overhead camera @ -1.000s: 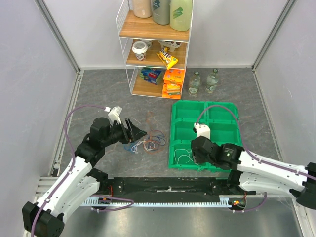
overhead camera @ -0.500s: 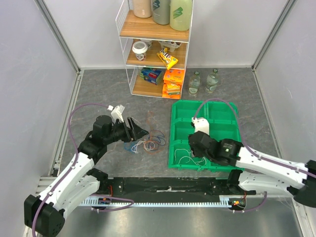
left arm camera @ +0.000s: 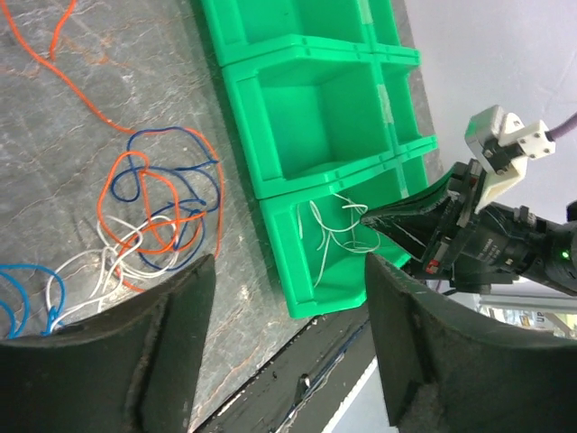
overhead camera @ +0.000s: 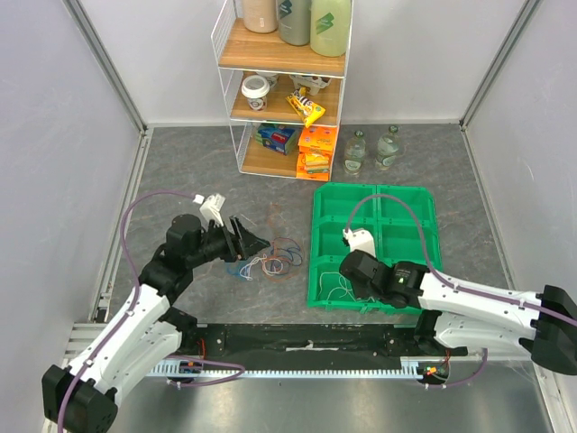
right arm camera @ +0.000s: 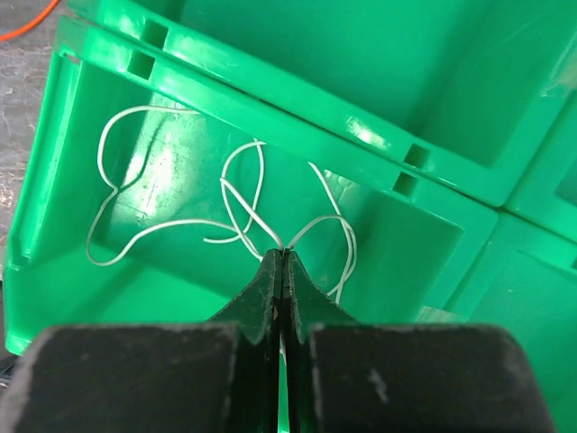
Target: Untangle the cables
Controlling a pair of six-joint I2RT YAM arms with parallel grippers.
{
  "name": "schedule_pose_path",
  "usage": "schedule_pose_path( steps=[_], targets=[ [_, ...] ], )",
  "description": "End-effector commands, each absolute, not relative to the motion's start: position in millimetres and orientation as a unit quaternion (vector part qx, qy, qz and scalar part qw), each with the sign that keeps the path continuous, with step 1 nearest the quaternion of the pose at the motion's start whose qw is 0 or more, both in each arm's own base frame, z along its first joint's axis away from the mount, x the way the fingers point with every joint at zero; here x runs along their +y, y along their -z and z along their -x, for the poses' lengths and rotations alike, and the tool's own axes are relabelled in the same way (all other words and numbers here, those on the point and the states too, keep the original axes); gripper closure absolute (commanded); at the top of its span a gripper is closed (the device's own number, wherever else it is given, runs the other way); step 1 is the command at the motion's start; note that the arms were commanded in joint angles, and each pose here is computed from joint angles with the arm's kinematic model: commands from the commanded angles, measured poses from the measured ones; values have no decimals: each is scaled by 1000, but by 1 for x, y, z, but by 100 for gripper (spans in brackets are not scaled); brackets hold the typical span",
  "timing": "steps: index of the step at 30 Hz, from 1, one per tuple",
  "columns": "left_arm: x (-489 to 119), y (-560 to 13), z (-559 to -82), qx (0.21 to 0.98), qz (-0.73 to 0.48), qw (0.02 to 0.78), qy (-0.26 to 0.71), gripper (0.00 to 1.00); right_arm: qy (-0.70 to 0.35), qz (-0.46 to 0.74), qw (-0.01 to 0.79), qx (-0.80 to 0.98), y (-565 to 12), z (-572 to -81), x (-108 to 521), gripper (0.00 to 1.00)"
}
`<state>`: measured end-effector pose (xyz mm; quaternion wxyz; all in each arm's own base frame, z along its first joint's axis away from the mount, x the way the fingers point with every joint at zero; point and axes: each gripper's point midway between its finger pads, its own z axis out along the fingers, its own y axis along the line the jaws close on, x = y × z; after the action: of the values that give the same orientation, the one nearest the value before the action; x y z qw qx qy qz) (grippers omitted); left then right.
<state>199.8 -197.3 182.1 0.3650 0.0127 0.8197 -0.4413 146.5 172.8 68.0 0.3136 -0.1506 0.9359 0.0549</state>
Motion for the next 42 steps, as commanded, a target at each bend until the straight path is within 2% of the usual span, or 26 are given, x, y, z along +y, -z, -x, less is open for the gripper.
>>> schedule_pose_path(
  steps=[1, 2, 3, 6, 8, 12, 16, 19, 24, 28, 36, 42],
  targets=[
    [-188, -164, -209, 838, 15, 365, 406, 30, -97, 150, 320, 930, -64, -147, 191, 100],
    [-181, -157, -212, 849, 33, 361, 385, 33, -88, 156, 320, 930, -63, -149, 190, 100],
    [-174, -152, -216, 857, 51, 363, 363, 33, -78, 161, 322, 930, -64, -152, 189, 96],
    [-160, -143, -222, 871, 77, 366, 318, 34, -66, 171, 332, 925, -75, -160, 192, 66],
    [-151, -134, -224, 878, 101, 364, 293, 34, -74, 178, 336, 922, -86, -161, 197, 56],
    [-131, -113, -222, 888, 160, 354, 244, 33, -108, 179, 350, 913, -118, -160, 203, 43],
    [-130, -102, -221, 882, 174, 359, 251, 36, -140, 172, 372, 901, -149, -157, 201, 31],
    [-126, -92, -223, 882, 182, 363, 240, 47, -166, 165, 392, 890, -168, -155, 198, 28],
    [-129, -78, -226, 894, 158, 350, 229, 46, -179, 156, 398, 886, -172, -152, 193, 27],
    [-126, -68, -221, 908, 157, 326, 212, 51, -177, 157, 386, 892, -165, -148, 193, 27],
    [-134, -67, -209, 898, 169, 320, 252, 53, -183, 157, 387, 890, -165, -149, 196, 27],
    [-137, -61, -206, 901, 161, 309, 257, 63, -181, 165, 383, 891, -165, -151, 202, 27]
  ],
)
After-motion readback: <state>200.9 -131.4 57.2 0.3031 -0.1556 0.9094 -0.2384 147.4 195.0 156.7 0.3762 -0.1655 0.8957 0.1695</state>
